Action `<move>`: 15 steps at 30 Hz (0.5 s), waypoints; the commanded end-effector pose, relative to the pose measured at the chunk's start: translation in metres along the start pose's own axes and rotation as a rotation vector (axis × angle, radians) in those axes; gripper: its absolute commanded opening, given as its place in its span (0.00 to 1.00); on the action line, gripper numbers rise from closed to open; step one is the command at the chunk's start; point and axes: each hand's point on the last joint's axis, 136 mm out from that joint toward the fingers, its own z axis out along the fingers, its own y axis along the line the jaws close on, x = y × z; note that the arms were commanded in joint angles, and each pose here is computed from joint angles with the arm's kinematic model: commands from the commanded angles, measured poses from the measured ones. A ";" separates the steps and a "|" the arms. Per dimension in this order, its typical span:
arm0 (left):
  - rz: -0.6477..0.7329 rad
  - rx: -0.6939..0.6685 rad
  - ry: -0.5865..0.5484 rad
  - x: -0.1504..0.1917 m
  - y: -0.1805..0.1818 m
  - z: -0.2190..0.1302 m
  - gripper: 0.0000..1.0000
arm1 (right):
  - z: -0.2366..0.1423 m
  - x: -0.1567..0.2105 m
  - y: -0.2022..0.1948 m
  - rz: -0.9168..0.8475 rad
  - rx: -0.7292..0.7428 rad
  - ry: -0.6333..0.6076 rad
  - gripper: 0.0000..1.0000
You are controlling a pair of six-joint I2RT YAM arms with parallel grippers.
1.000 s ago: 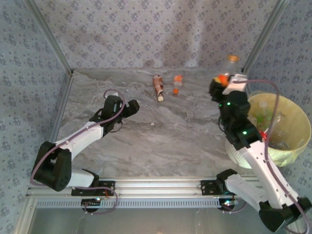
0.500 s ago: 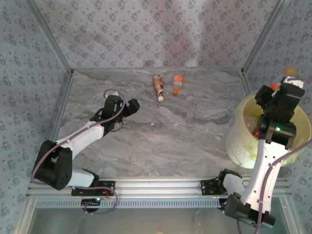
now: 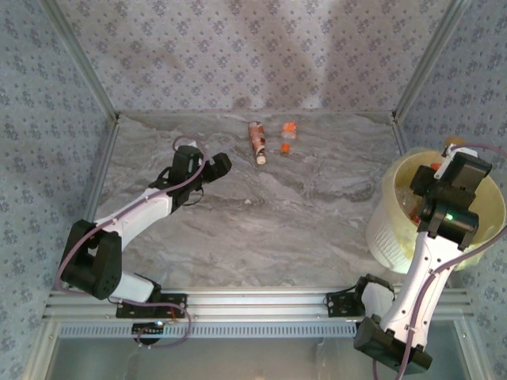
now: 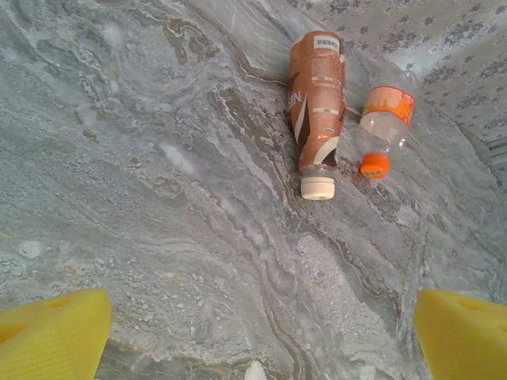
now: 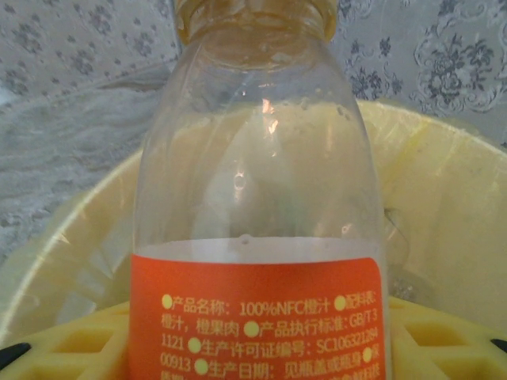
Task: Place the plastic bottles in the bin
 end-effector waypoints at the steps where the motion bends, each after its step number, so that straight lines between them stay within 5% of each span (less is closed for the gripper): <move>1: 0.001 0.029 0.008 -0.004 -0.013 0.002 0.98 | 0.001 0.011 -0.010 -0.049 0.054 0.044 0.59; 9: 0.014 0.037 0.012 -0.009 -0.022 0.002 0.98 | -0.008 0.010 -0.007 -0.055 0.037 0.002 0.99; 15: 0.007 0.038 0.017 -0.004 -0.021 0.002 0.98 | -0.007 0.005 0.019 -0.001 -0.114 -0.028 1.00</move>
